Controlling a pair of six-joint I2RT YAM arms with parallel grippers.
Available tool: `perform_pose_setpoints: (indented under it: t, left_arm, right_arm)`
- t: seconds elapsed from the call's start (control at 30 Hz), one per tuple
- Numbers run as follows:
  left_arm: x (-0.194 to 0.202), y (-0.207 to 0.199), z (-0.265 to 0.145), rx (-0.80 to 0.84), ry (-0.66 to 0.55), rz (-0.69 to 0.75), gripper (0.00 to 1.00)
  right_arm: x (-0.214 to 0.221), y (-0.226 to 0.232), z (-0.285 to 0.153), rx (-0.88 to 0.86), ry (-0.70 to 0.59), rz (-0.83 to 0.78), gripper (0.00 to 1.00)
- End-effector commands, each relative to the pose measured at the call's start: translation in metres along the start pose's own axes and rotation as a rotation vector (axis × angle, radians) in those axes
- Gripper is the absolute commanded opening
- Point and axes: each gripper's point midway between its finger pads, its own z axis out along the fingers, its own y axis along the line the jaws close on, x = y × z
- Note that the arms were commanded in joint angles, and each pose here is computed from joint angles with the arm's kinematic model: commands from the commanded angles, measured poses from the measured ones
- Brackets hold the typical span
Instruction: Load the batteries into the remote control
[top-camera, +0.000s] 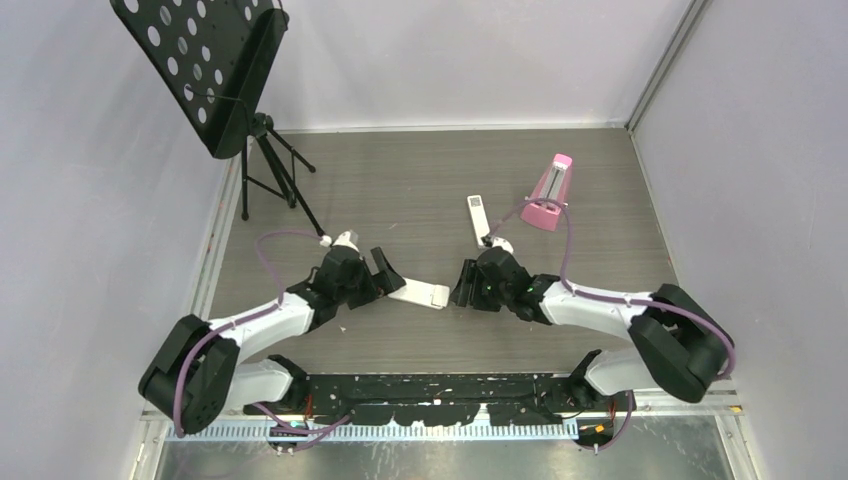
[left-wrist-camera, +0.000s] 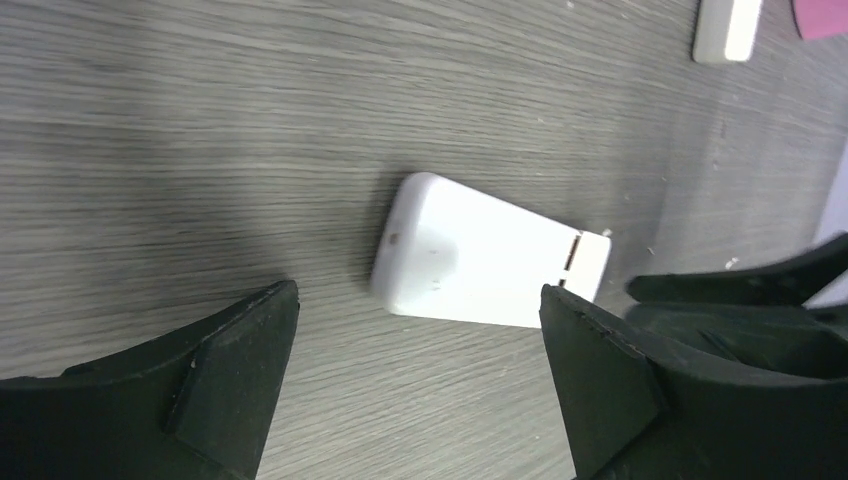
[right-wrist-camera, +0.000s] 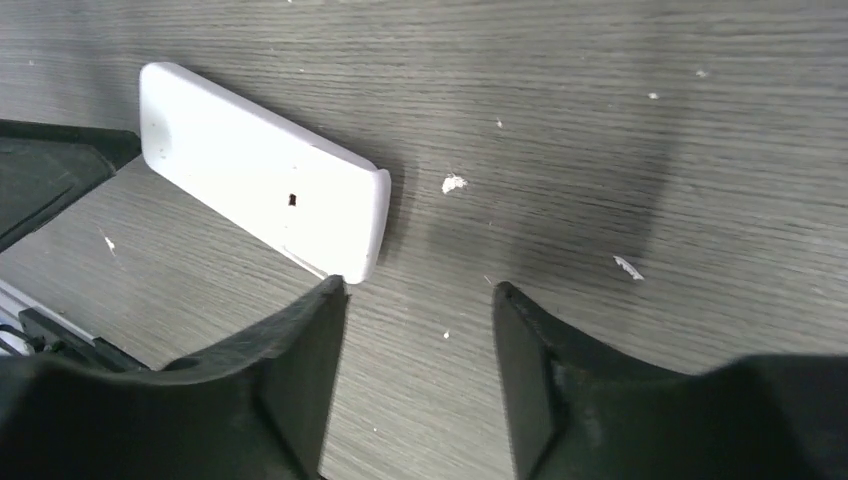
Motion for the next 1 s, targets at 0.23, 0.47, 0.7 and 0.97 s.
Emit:
perform_pose_setpoints:
  t: [0.23,0.47,0.7,0.97]
  left_arm:
    - [0.008,0.074,-0.038,-0.287,0.04,-0.028,1.0]
    - [0.0,0.062,-0.052,-0.217,0.076,-0.035,1.0]
    - [-0.002,0.05,-0.047,-0.162,0.135,-0.03,1.0]
    - [0.002,0.046,-0.037,-0.126,0.197,-0.044,1.0]
  right_arm:
    - [-0.025,0.03,-0.017,-0.104,-0.03,-0.355,0.76]
    - [-0.027,0.047,-0.004,-0.144,0.009,-0.624,0.76]
    - [-0.006,0.056,0.003,-0.167,0.133,-0.768,0.77]
    - [-0.005,0.051,0.017,-0.046,0.17,-0.89,0.77]
